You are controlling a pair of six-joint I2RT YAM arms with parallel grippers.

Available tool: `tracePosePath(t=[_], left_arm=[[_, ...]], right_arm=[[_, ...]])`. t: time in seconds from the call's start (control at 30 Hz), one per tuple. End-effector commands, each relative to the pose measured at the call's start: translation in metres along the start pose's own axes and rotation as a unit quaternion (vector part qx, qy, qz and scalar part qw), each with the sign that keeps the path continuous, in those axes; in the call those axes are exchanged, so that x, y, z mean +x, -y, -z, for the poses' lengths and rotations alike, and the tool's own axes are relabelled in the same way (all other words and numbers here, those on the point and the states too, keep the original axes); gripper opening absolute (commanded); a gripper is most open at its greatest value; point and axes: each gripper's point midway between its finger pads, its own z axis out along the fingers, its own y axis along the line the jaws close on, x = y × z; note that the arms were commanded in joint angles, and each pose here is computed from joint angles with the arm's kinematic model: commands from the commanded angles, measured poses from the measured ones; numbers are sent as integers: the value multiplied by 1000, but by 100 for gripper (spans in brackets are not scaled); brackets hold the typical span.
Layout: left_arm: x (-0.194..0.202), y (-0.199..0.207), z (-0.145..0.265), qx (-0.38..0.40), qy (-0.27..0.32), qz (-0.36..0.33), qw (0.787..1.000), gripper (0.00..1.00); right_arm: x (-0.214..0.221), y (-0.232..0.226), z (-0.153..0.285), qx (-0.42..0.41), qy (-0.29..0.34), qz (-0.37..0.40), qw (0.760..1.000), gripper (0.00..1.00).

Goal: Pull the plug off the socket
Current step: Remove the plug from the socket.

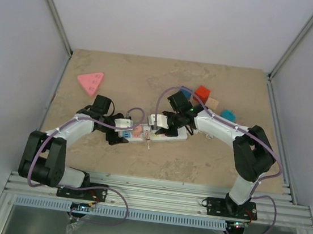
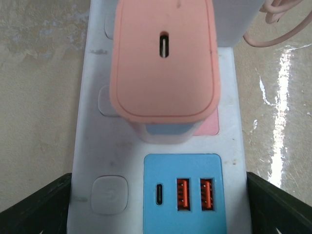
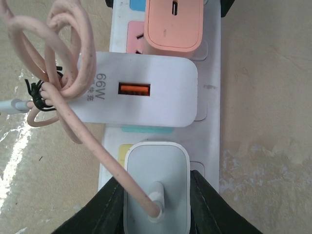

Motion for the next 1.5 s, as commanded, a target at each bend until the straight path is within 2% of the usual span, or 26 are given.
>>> tracePosePath(t=[0.0, 0.23, 0.47, 0.77, 1.47], left_arm=[[-22, -16, 8, -31, 47, -23, 998, 0], [-22, -16, 8, -32, 46, -23, 998, 0], [-21, -16, 7, -31, 45, -21, 998, 0], [-21, -17, 7, -32, 45, -23, 998, 0], [-21, -16, 7, -31, 46, -22, 998, 0]], right_arm=[[-15, -6, 15, -12, 51, 9, 999, 1], [-11, -7, 17, -19, 56, 5, 998, 1], [-10, -5, 9, 2, 25, 15, 1000, 1], [-13, -2, 5, 10, 18, 13, 1000, 1], [-17, -13, 2, -65, 29, -25, 997, 1]])
